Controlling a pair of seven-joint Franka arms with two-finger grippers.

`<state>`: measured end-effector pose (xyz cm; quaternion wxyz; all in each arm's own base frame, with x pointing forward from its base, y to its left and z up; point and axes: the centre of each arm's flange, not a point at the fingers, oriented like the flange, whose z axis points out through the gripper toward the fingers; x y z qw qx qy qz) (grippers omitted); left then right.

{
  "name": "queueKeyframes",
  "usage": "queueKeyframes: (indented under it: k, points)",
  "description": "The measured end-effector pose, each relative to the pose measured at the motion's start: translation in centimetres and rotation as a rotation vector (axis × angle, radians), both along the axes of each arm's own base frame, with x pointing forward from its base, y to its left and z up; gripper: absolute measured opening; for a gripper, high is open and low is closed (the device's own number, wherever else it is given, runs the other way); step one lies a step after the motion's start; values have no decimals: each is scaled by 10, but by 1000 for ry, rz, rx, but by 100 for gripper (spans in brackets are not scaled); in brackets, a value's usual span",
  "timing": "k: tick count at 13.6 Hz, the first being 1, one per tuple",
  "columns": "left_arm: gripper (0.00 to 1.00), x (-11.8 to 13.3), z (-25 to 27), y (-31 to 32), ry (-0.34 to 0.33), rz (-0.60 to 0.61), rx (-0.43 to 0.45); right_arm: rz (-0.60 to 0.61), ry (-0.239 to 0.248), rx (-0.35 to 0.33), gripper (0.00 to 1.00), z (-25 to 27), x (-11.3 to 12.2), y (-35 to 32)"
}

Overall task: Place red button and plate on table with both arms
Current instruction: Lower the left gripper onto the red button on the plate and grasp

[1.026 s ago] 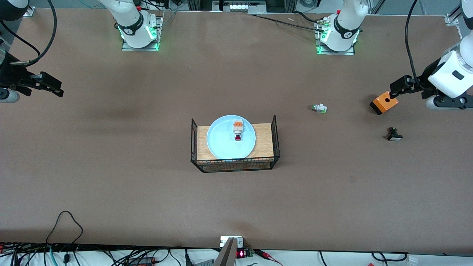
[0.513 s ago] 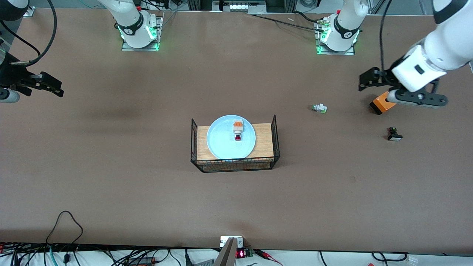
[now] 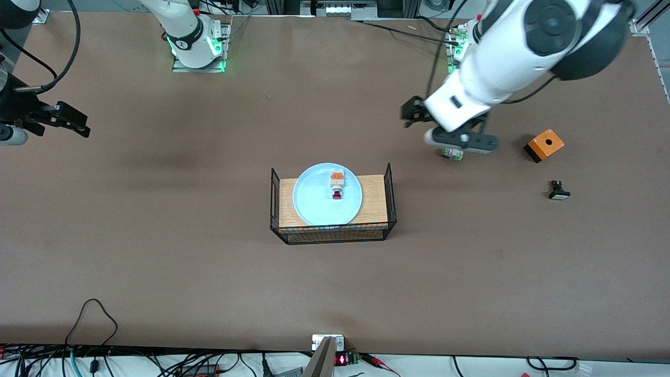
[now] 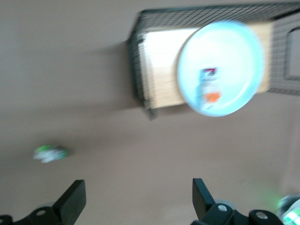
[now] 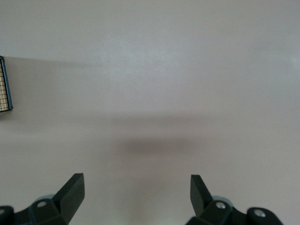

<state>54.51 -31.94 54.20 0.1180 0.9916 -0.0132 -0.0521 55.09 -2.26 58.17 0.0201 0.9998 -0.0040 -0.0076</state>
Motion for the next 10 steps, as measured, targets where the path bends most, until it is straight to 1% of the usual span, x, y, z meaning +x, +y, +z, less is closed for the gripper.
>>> queueKeyframes:
  k: [2,3,4,7,8,10]
  points:
    - [100,7,-22,-42,-50,45,-65,0,10,0,100,-1,-1,0]
    - [100,9,-34,-61,-64,75,-88,0,10,0,100,-1,-1,0]
    - [100,10,-46,-76,-88,95,-92,0,11,0,100,0,-1,0]
    - [100,9,-80,-117,-232,115,-20,1,12,0,100,0,-2,1]
    - [100,8,-90,-126,-254,128,-12,1,12,0,100,0,-2,1]
    - [100,7,-111,-140,-270,123,-15,1,12,0,100,0,-2,1]
